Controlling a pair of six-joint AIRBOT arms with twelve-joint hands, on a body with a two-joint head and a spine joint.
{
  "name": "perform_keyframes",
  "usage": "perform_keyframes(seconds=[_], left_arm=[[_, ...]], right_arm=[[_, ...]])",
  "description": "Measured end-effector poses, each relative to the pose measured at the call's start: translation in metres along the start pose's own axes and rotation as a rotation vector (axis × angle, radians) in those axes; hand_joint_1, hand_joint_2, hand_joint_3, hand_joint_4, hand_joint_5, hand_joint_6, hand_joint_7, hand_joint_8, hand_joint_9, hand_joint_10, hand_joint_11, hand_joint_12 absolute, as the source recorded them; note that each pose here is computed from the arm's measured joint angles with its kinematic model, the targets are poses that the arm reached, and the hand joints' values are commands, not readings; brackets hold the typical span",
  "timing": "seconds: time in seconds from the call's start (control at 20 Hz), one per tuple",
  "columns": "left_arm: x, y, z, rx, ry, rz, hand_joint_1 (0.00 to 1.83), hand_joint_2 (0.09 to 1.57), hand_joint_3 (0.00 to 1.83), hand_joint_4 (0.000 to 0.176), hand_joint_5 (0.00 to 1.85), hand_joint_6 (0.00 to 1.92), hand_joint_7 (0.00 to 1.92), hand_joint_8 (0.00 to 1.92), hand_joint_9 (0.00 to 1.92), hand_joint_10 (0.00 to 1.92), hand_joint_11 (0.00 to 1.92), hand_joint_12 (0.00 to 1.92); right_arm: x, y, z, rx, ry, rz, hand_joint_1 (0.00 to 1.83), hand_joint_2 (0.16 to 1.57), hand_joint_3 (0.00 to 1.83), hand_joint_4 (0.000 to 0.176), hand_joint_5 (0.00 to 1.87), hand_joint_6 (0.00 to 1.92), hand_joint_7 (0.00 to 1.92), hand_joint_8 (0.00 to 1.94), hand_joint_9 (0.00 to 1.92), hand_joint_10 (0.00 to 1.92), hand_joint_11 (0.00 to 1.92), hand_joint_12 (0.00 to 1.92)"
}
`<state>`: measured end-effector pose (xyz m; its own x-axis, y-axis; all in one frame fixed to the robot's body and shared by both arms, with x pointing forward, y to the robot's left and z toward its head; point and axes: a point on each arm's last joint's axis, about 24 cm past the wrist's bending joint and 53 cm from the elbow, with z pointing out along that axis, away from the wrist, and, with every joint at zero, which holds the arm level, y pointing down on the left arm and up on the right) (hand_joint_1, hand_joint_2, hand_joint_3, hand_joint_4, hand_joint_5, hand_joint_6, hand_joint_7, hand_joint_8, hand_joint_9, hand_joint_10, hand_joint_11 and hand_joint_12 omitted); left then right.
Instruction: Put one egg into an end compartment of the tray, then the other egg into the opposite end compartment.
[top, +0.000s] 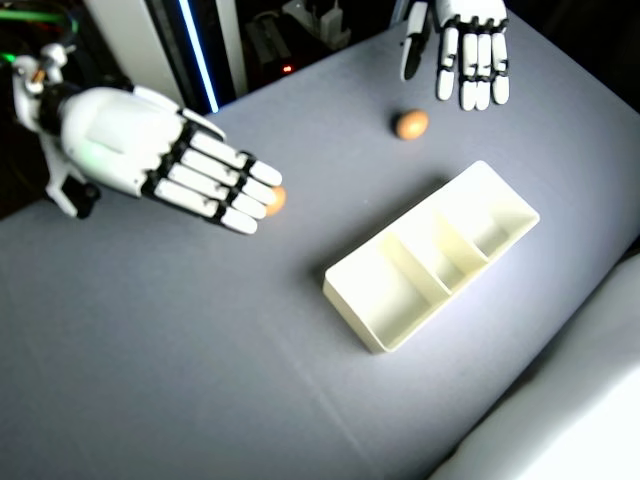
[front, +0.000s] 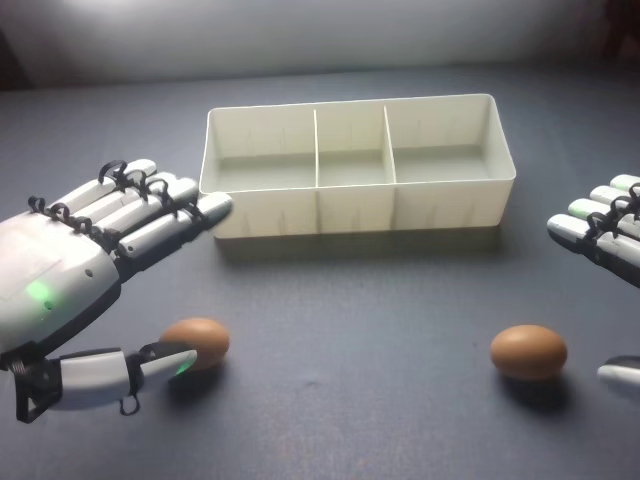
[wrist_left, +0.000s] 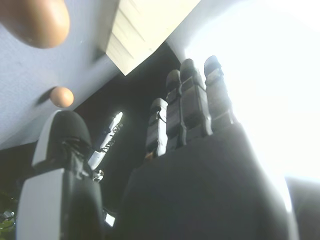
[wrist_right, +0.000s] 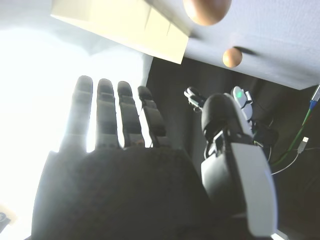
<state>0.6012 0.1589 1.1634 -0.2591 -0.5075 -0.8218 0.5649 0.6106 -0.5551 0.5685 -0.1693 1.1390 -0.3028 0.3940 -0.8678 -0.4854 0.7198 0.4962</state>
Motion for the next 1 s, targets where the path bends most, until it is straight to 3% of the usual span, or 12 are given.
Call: perform_keyframes(seconds=[0.05, 0.15, 0.35, 0.65, 0.7, 0.75, 0.8, 0.85, 0.9, 0.95, 1.0], left_arm=[[0.000, 0.000, 0.000, 0.000, 0.001, 0.000, 0.50, 1.08, 0.03, 0.091, 0.00, 0.00, 0.00, 0.00, 0.00, 0.00, 0.00, 0.00], [0.001, 0.000, 0.000, -0.002, 0.004, -0.001, 0.53, 1.07, 0.02, 0.074, 0.00, 0.00, 0.00, 0.00, 0.00, 0.00, 0.00, 0.00], [0.013, 0.009, 0.003, -0.027, 0.043, -0.003, 0.57, 1.09, 0.02, 0.023, 0.00, 0.00, 0.06, 0.02, 0.04, 0.02, 0.00, 0.00], [0.042, 0.030, 0.017, -0.091, 0.127, -0.022, 0.61, 1.11, 0.02, 0.030, 0.08, 0.03, 0.19, 0.07, 0.09, 0.06, 0.00, 0.00], [0.047, 0.031, 0.018, -0.094, 0.135, -0.028, 0.67, 1.10, 0.02, 0.024, 0.12, 0.05, 0.22, 0.08, 0.11, 0.08, 0.00, 0.00], [0.051, 0.033, 0.019, -0.104, 0.150, -0.030, 0.75, 1.10, 0.00, 0.013, 0.11, 0.21, 0.25, 0.14, 0.02, 0.41, 0.00, 0.14], [0.055, 0.035, 0.020, -0.108, 0.159, -0.032, 0.77, 1.10, 0.00, 0.011, 0.06, 0.40, 0.25, 0.19, 0.00, 0.55, 0.00, 0.34], [0.059, 0.035, 0.022, -0.113, 0.167, -0.039, 0.79, 1.10, 0.00, 0.023, 0.05, 0.57, 0.25, 0.25, 0.00, 0.64, 0.00, 0.73], [0.061, 0.037, 0.023, -0.115, 0.175, -0.035, 0.84, 1.09, 0.00, 0.023, 0.08, 0.70, 0.28, 0.31, 0.00, 0.75, 0.00, 1.08], [0.063, 0.038, 0.023, -0.119, 0.181, -0.038, 0.86, 1.10, 0.00, 0.012, 0.14, 0.69, 0.32, 0.32, 0.00, 0.76, 0.00, 1.15], [0.065, 0.039, 0.023, -0.124, 0.188, -0.037, 0.87, 1.11, 0.00, 0.008, 0.19, 0.61, 0.35, 0.27, 0.00, 0.75, 0.00, 1.08]], right_arm=[[0.000, 0.000, 0.000, -0.001, -0.002, -0.001, 0.29, 1.29, 0.06, 0.000, 0.00, 0.00, 0.00, 0.00, 0.00, 0.00, 0.00, 0.00], [-0.001, -0.001, 0.000, 0.003, -0.002, 0.001, 0.28, 1.30, 0.06, 0.000, 0.00, 0.00, 0.00, 0.00, 0.00, 0.00, 0.00, 0.00], [-0.001, -0.001, 0.000, 0.004, -0.003, 0.002, 0.28, 1.30, 0.05, 0.000, 0.00, 0.00, 0.00, 0.00, 0.00, 0.00, 0.00, 0.00], [-0.003, -0.007, 0.000, 0.021, -0.009, 0.006, 0.28, 1.31, 0.03, 0.000, 0.00, 0.00, 0.00, 0.00, 0.00, 0.00, 0.00, 0.00], [-0.003, -0.008, 0.000, 0.024, -0.013, 0.008, 0.27, 1.31, 0.03, 0.000, 0.00, 0.00, 0.00, 0.00, 0.00, 0.00, 0.00, 0.00], [-0.002, -0.008, 0.000, 0.026, -0.010, 0.009, 0.27, 1.31, 0.03, 0.000, 0.00, 0.00, 0.00, 0.00, 0.00, 0.00, 0.00, 0.00], [-0.002, -0.009, 0.000, 0.027, -0.008, 0.012, 0.26, 1.32, 0.03, 0.000, 0.00, 0.00, 0.00, 0.00, 0.00, 0.00, 0.00, 0.00], [-0.002, -0.009, 0.000, 0.028, -0.007, 0.015, 0.26, 1.32, 0.03, 0.000, 0.00, 0.00, 0.00, 0.00, 0.00, 0.00, 0.00, 0.00], [-0.002, -0.008, 0.000, 0.026, -0.009, 0.016, 0.26, 1.32, 0.03, 0.000, 0.00, 0.00, 0.00, 0.00, 0.00, 0.00, 0.00, 0.00], [-0.002, -0.009, 0.000, 0.027, -0.009, 0.016, 0.25, 1.33, 0.03, 0.000, 0.00, 0.00, 0.00, 0.00, 0.00, 0.00, 0.00, 0.00], [-0.002, -0.009, 0.000, 0.028, -0.008, 0.016, 0.25, 1.33, 0.03, 0.000, 0.00, 0.00, 0.00, 0.00, 0.00, 0.00, 0.00, 0.00]])
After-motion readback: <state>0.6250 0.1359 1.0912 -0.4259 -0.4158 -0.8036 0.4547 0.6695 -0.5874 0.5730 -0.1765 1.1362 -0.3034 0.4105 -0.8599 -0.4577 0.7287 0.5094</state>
